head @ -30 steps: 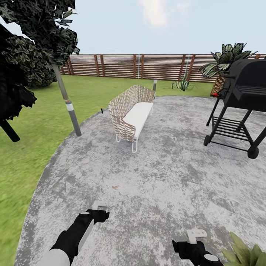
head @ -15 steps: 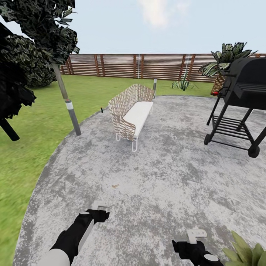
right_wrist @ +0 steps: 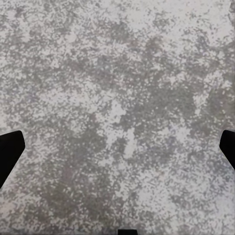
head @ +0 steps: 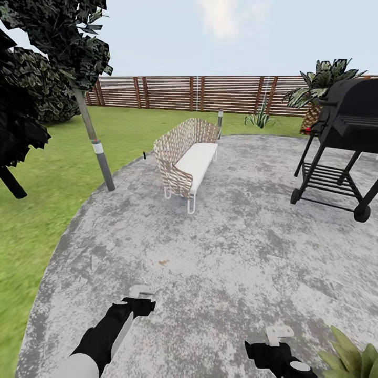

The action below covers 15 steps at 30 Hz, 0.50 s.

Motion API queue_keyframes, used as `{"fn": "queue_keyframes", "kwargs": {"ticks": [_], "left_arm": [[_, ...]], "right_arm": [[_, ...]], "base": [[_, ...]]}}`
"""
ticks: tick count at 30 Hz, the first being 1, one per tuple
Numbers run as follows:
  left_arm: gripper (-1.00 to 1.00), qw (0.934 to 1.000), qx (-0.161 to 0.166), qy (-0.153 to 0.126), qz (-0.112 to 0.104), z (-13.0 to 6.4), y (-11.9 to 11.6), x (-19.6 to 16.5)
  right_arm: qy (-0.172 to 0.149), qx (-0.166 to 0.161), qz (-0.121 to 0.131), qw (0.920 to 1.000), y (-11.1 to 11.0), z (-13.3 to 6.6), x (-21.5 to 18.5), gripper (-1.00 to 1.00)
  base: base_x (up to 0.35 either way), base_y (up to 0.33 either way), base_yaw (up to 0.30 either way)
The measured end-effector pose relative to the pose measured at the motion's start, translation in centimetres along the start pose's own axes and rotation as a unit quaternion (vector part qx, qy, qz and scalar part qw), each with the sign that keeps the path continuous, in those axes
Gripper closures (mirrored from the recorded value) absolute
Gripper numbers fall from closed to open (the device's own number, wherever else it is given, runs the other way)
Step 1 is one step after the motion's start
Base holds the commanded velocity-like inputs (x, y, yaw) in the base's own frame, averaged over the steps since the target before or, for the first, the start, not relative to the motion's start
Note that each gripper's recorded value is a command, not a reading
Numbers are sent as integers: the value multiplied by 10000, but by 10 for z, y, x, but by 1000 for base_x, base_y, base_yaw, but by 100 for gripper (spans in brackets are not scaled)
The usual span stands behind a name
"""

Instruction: Pick up the pesticide atomizer in the garden and spray insectifuge to fully cover both potted plants in the garden.

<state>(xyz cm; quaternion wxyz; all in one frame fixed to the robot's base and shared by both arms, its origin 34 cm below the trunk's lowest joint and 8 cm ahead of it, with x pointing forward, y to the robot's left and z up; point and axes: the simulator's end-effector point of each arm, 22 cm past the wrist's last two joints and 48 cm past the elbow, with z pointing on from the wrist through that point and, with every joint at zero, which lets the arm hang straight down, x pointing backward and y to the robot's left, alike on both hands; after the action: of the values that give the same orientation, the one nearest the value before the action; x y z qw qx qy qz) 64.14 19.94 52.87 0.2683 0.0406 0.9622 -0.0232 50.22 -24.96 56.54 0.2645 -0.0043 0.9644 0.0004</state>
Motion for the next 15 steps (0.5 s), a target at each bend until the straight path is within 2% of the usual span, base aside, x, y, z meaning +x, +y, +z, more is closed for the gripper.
{"fn": "queue_keyframes", "kwargs": {"ticks": [15], "left_arm": [[-100,10000,1,-2,9,23,0,17]], "right_arm": [[-3,11,-8,10000,-1,23,17,-100]], "base": [[0,0,0]]}}
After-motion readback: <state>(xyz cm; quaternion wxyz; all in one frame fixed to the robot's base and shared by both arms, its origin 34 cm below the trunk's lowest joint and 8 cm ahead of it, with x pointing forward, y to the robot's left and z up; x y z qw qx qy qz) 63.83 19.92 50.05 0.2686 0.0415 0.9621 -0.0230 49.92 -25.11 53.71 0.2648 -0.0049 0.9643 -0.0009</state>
